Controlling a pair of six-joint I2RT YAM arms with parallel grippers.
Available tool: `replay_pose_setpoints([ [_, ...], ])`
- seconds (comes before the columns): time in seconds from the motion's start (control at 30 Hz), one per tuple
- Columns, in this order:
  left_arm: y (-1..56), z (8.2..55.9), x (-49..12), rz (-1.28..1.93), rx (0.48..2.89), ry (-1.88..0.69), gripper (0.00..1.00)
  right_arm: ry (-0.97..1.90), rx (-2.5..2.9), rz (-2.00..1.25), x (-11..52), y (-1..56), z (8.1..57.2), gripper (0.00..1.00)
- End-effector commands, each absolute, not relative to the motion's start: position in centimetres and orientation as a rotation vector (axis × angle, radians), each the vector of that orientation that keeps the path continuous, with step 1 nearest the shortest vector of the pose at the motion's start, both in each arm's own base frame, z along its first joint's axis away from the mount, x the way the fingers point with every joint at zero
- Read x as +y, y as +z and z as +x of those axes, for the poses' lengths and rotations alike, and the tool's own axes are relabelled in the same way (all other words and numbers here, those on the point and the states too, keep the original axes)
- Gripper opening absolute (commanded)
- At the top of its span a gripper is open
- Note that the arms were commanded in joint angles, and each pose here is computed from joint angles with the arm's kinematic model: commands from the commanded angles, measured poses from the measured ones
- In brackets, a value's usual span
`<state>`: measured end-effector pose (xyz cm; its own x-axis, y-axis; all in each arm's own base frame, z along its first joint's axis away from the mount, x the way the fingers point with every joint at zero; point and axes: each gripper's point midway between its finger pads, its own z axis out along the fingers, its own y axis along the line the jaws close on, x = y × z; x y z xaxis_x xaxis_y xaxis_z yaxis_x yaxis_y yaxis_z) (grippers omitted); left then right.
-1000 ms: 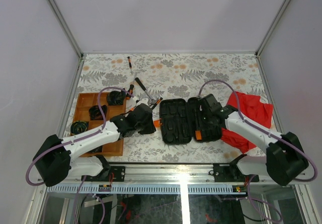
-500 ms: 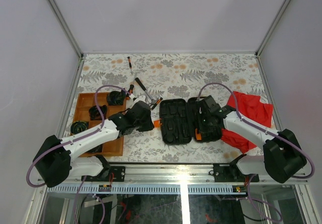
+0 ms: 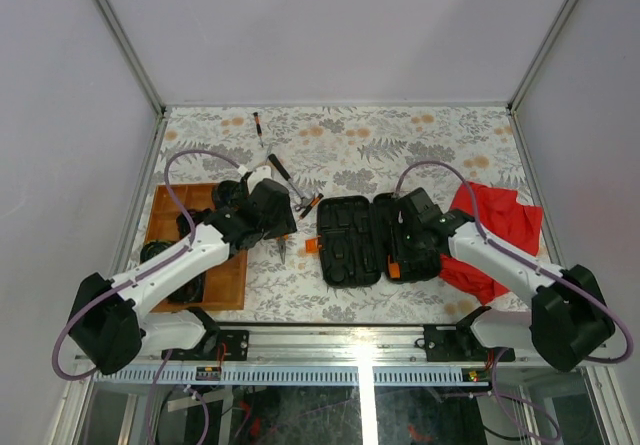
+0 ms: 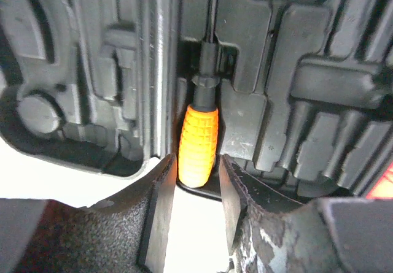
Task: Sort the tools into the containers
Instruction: Pick up the screwdriver from the center of the board.
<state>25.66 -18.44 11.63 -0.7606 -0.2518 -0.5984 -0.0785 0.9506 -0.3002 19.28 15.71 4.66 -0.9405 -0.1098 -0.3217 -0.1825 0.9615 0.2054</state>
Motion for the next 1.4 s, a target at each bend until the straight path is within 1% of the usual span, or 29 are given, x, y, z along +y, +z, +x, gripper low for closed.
replay_pose_setpoints([
  [0.0,12.9,28.4,-16.7,-0.264,2.367,-0.224,0.51,0.390,2.557,-0.226,16.5,11.0,22.3,0.43],
  [0.13,13.0,30.2,-17.2,-0.218,2.361,-0.219,0.51,0.389,2.458,-0.239,15.9,12.8,22.5,0.43],
  [0.27,12.3,31.9,-18.5,-0.124,2.379,-0.246,0.51,0.430,2.419,-0.238,15.7,12.7,21.7,0.43],
  [0.37,11.1,33.1,-18.6,-0.097,2.407,-0.256,0.49,0.467,2.426,-0.239,15.8,12.3,20.8,0.44],
  [0.53,9.7,35.6,-17.0,-0.158,2.428,-0.257,0.45,0.507,2.431,-0.220,15.8,11.9,20.0,0.43],
  [0.7,10.9,38.2,-14.7,-0.298,2.377,-0.270,0.45,0.537,2.418,-0.187,15.9,11.9,19.8,0.43],
  [0.87,12.1,41.3,-12.0,-0.350,2.335,-0.166,0.46,0.534,2.425,-0.184,15.9,11.6,19.6,0.44],
  [1.17,10.3,46.8,-10.3,-0.309,2.381,-0.056,0.45,0.543,2.455,-0.196,16.0,10.6,19.2,0.44],
  [1.37,7.7,49.5,-9.7,-0.273,2.451,0.019,0.48,0.533,2.470,-0.209,15.9,10.0,19.1,0.44],
])
